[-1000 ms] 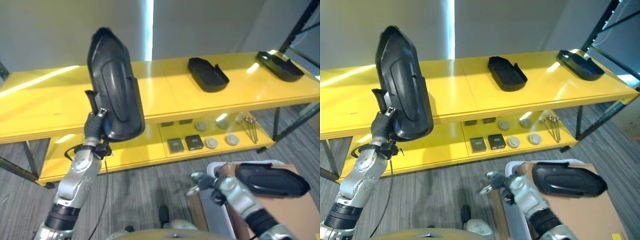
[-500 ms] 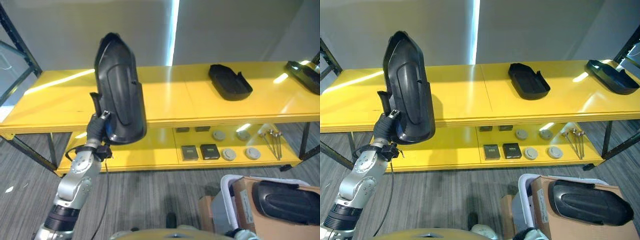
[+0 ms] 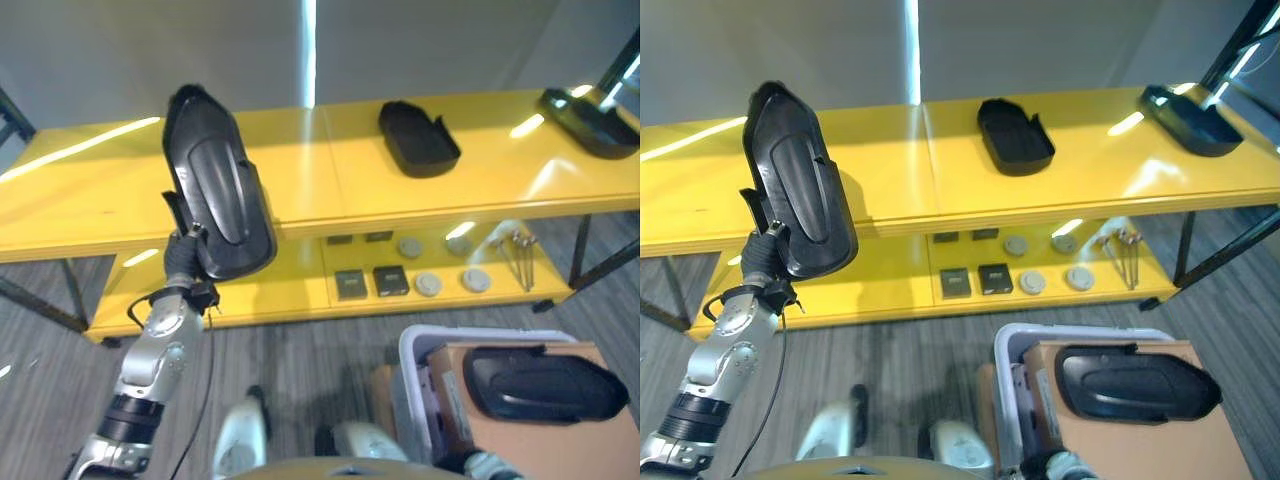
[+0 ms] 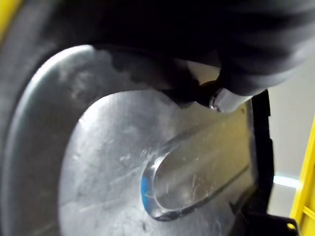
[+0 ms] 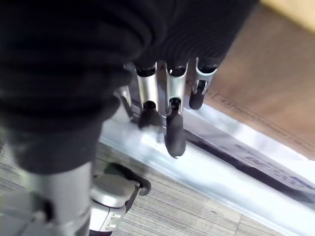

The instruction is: Move parts from the plastic box to the shelf.

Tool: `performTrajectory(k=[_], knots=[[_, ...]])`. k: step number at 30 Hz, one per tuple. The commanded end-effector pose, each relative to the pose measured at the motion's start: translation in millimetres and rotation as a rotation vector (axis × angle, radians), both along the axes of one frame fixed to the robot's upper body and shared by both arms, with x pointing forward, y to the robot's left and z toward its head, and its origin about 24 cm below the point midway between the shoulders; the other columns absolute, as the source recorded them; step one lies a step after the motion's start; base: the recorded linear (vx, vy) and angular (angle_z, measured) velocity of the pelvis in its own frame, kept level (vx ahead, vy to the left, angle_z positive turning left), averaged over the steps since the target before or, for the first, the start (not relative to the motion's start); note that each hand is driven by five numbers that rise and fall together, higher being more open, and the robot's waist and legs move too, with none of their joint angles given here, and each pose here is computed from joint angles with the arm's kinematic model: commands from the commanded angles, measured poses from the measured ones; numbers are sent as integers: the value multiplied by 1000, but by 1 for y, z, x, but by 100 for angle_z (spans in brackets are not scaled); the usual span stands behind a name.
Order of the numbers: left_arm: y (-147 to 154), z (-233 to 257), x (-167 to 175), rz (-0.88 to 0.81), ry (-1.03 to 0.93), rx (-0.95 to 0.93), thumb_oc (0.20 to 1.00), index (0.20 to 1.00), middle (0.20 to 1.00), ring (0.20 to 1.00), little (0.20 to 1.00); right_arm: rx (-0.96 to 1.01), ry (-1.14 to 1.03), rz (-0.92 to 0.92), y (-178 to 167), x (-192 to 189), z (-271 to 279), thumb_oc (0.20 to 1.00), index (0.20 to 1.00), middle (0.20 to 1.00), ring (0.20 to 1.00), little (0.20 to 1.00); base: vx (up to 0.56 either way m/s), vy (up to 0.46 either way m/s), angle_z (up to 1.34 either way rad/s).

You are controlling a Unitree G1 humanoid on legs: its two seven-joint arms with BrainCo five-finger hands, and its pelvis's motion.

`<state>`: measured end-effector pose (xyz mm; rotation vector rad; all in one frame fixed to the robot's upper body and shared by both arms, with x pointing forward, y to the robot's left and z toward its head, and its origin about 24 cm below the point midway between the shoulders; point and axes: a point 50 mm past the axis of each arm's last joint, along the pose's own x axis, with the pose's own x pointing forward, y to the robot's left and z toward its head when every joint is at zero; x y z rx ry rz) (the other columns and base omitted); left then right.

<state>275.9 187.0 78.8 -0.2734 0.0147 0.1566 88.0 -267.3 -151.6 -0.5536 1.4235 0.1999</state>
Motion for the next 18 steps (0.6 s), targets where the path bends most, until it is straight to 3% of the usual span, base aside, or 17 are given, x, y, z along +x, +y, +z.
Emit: performTrajectory(k=[1, 18], knots=[[10, 58, 2, -9, -304, 11, 200, 200, 200, 200, 200, -133, 61, 9, -30, -18, 7, 1000, 1000, 1000, 1000, 1000, 223, 266, -23], [-14, 65, 17, -118, -283, 153, 200, 200, 200, 200, 200, -83, -24, -10, -3, -20, -3, 1000, 1000, 1000, 1000, 1000, 134, 224, -10]])
